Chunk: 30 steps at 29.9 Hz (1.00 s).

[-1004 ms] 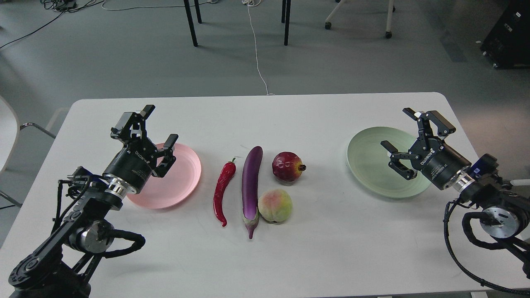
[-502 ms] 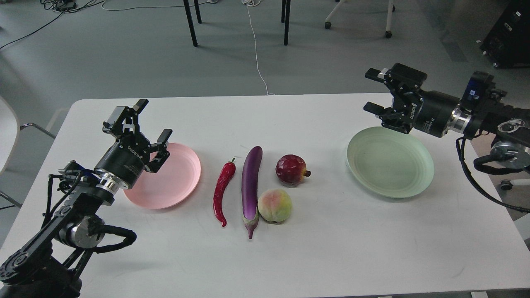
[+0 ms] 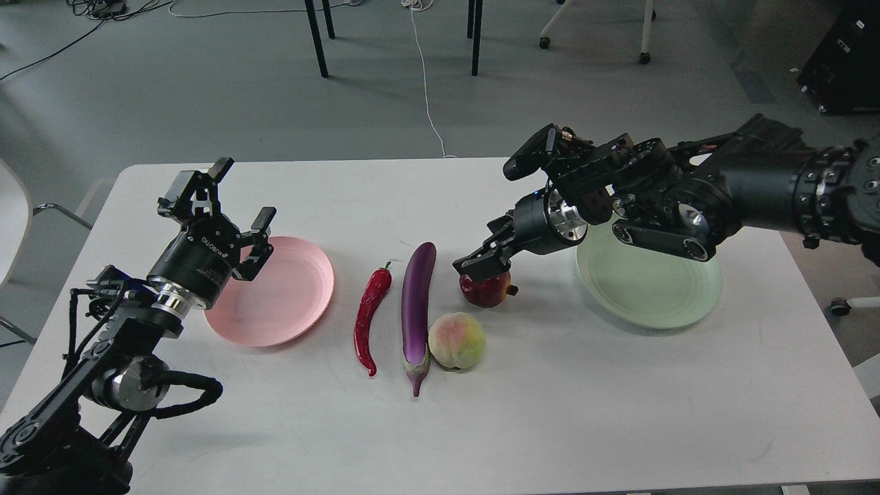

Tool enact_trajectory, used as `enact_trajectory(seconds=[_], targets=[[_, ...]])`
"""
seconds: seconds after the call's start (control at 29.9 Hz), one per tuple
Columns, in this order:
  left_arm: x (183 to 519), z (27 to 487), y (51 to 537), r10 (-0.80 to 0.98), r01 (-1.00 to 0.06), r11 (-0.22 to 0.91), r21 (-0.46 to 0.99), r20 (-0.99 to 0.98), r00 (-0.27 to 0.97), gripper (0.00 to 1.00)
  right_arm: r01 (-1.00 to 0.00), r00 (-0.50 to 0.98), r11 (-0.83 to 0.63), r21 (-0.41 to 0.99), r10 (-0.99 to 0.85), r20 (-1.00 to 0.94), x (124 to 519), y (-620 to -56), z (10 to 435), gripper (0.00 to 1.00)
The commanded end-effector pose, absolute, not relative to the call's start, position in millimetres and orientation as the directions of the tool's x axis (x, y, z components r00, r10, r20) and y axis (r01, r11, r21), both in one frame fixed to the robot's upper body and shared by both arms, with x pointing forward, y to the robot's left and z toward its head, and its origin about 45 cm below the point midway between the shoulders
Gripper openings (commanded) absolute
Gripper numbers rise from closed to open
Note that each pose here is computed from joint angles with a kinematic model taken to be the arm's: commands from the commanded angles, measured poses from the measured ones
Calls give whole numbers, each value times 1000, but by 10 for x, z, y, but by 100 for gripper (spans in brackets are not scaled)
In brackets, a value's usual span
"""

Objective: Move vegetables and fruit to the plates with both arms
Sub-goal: 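Move the right gripper over the red pomegranate, then grasp the red pomegranate with the right gripper and lift it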

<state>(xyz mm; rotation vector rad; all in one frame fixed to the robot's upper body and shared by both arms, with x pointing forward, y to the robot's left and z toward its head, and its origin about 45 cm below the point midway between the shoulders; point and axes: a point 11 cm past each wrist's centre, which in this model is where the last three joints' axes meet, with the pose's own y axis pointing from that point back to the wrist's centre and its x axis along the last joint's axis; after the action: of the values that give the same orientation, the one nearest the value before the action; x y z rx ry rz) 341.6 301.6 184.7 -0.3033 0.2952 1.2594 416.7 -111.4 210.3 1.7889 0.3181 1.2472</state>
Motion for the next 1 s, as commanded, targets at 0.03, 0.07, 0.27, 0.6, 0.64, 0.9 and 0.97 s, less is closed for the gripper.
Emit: enact_trajectory(seconds=[0.03,0.07,0.27,0.6,0.64,0.9,0.97], targets=[[3420,1861,3021,882,-959,277,-64,-379,280,98,-290,407,-545,787,674,616,4195,-1118,1963,99],[3420,1863,3022,882,-959,277,-66,-379,280,98,-290,407,-544,788,675,616,4196,-1122,1959,99],[3420,1863,3032,883,-960,272,-65,-380,276,98,-307,411,-534,788,672,616,4242,-1183,1920,99],[3422,1868,3040,883,-961,269,-67,-380,274,98,-297,437,-536,790,659,612,4186,-1234,1765,99],[3418,1864,3043,883,-961,268,-67,-381,273,98,-298,440,-535,791,658,611,4185,-1244,1747,99],[3418,1863,3042,883,-961,269,-65,-381,273,98,-288,453,-534,795,656,604,4141,-1270,1664,95],[3418,1864,3043,883,-961,268,-67,-381,273,98,-283,455,-532,798,658,600,4124,-1275,1644,92]])
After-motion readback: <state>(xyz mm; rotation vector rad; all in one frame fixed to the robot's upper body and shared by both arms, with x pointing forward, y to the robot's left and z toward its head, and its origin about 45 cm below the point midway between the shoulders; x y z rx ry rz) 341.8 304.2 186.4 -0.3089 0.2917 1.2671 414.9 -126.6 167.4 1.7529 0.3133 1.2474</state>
